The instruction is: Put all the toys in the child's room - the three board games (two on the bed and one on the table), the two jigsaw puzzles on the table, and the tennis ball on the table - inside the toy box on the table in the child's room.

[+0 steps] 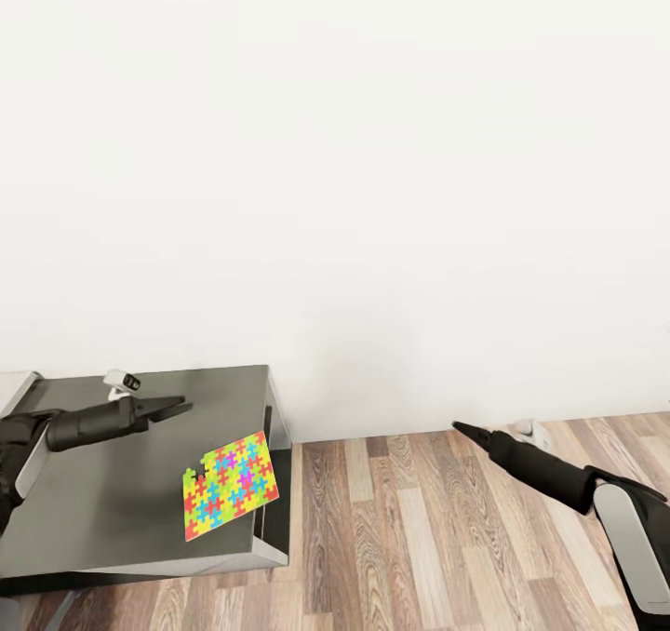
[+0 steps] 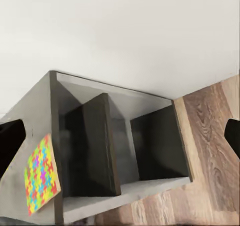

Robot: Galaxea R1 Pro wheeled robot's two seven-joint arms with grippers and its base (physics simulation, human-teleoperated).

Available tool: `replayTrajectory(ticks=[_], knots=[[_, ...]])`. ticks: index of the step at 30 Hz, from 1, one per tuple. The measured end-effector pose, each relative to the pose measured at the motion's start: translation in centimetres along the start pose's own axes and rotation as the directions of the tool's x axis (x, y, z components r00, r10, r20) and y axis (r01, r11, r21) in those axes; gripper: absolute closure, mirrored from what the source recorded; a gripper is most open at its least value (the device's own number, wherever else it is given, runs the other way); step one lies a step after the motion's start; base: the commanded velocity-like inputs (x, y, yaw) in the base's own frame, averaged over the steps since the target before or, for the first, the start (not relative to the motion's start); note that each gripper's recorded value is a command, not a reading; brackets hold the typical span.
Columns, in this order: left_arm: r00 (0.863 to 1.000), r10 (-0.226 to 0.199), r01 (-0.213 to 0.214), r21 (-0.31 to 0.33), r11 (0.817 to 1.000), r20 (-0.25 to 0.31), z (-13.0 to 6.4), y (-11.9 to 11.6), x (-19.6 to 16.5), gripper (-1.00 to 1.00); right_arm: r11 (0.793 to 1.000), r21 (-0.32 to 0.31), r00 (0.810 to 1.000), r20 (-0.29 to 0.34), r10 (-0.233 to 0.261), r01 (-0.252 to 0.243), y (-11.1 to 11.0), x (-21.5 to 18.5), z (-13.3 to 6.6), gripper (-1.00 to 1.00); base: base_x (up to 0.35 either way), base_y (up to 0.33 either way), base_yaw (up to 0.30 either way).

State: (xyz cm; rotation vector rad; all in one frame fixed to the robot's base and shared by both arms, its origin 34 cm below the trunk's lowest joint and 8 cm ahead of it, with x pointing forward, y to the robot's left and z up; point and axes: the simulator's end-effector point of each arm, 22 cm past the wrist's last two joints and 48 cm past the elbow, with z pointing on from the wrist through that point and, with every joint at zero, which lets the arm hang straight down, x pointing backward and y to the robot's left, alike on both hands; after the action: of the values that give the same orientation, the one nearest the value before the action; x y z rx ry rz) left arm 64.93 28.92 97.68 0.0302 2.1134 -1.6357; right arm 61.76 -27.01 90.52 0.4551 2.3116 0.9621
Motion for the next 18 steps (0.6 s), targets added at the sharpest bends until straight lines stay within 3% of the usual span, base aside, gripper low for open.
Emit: replayTrajectory(ticks=[1, 5, 11, 18], knots=[[1.0, 0.003, -0.003, -0.005, 1.0, -0.006, 0.0, 0.0, 0.0, -1.0, 0.999, -0.046, 1.0, 0.0, -0.001, 0.001, 1.0, 0.0, -0.1, -1.0, 0.0, 0.0, 0.0], [1.0, 0.01, -0.01, -0.009, 1.0, -0.014, 0.1, -0.1, 0.1, -1.0, 0.991, -0.136, 1.0, 0.002, 0.002, -0.001, 3.0, 0.0, -0.2, -1.0, 0.0, 0.0, 0.0], [1.0, 0.015, -0.015, -0.006, 1.0, -0.015, 0.2, -0.4, 0.0, -1.0, 0.985, -0.17, 1.0, -0.002, 0.01, -0.011, 3.8, 0.2, -0.3, -1.0, 0.0, 0.0, 0.0], [0.998, 0.006, -0.006, 0.004, 1.0, -0.07, 1.4, -1.7, 0.8, -1.0, 0.977, -0.207, 0.999, -0.019, 0.039, -0.043, 4.0, 1.0, -0.3, -1.0, 0.0, 0.0, 0.0]])
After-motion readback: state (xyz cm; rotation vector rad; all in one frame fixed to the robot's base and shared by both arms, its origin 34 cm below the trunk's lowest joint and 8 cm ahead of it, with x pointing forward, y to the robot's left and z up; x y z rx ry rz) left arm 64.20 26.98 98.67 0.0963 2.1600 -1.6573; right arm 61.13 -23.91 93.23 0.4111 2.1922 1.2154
